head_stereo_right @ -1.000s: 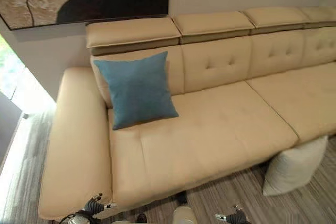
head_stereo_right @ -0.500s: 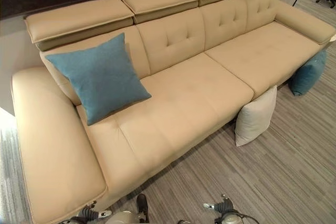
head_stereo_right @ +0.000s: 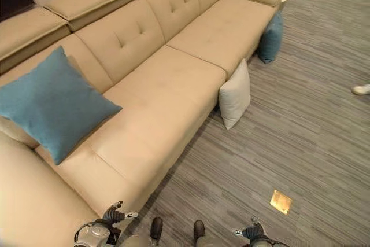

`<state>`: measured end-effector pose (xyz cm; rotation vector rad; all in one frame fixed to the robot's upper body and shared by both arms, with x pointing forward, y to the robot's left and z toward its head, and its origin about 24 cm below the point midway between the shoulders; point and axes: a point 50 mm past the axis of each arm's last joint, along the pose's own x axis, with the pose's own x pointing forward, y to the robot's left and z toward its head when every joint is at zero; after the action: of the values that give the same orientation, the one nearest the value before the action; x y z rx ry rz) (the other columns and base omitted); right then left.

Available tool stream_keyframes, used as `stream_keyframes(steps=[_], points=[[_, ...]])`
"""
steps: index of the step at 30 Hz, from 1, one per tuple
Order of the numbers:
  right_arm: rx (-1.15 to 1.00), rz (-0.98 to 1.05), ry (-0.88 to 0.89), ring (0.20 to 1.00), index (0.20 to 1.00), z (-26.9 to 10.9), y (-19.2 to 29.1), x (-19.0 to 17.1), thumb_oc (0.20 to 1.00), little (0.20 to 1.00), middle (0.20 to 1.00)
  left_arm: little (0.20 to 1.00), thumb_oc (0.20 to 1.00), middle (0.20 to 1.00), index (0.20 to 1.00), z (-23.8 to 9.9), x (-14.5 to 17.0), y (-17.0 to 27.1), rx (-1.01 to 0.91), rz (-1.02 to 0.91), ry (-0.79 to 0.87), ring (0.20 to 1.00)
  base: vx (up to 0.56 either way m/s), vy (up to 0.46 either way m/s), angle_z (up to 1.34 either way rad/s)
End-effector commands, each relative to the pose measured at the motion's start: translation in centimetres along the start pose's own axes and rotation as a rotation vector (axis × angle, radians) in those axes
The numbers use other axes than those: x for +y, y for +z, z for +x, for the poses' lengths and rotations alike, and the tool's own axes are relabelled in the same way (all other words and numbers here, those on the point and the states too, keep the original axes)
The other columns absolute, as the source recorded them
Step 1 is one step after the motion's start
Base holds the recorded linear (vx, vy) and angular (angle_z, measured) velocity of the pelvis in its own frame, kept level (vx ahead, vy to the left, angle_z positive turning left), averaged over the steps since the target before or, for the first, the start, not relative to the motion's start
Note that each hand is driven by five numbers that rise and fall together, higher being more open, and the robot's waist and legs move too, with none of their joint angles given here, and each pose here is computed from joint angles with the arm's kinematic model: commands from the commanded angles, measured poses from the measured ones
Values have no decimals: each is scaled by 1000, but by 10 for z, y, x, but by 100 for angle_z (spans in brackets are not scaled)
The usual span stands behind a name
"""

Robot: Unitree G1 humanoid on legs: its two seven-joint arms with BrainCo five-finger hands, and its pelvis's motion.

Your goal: Pick up all the scattered cushions and arrange them neatly on the sofa.

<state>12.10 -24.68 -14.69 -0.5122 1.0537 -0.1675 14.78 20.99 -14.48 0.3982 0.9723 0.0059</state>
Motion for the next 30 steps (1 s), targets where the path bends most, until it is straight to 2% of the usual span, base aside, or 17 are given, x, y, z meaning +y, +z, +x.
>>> stream_keyframes(steps=[1,6,12,17,24,30], points=[[-15,-5,-29,1000,1000,3,9,-6,1000,1000,1000,1000,1000,1000,1000,1,10,3,-21,61,35,1000,-291,137,-197],[1,-22,-31,1000,1000,2,2,-7,1000,1000,1000,1000,1000,1000,1000,0,14,-4,4,49,47,1000,-107,10,-134],[-7,-30,-46,1000,1000,2,1,-13,1000,1000,1000,1000,1000,1000,1000,-3,6,-15,41,18,29,1000,22,-160,-56],[5,77,-78,1000,1000,3,1,-17,1000,1000,1000,1000,1000,1000,1000,-2,-7,-5,12,-10,-3,1000,115,-250,-29],[36,123,-107,1000,1000,2,-6,-21,1000,1000,1000,1000,1000,1000,1000,-1,-9,1,-9,-7,-9,1000,221,-69,-47],[68,102,-84,1000,1000,2,-11,-21,1000,1000,1000,1000,1000,1000,1000,-3,2,-9,24,-54,22,1000,439,100,-129]])
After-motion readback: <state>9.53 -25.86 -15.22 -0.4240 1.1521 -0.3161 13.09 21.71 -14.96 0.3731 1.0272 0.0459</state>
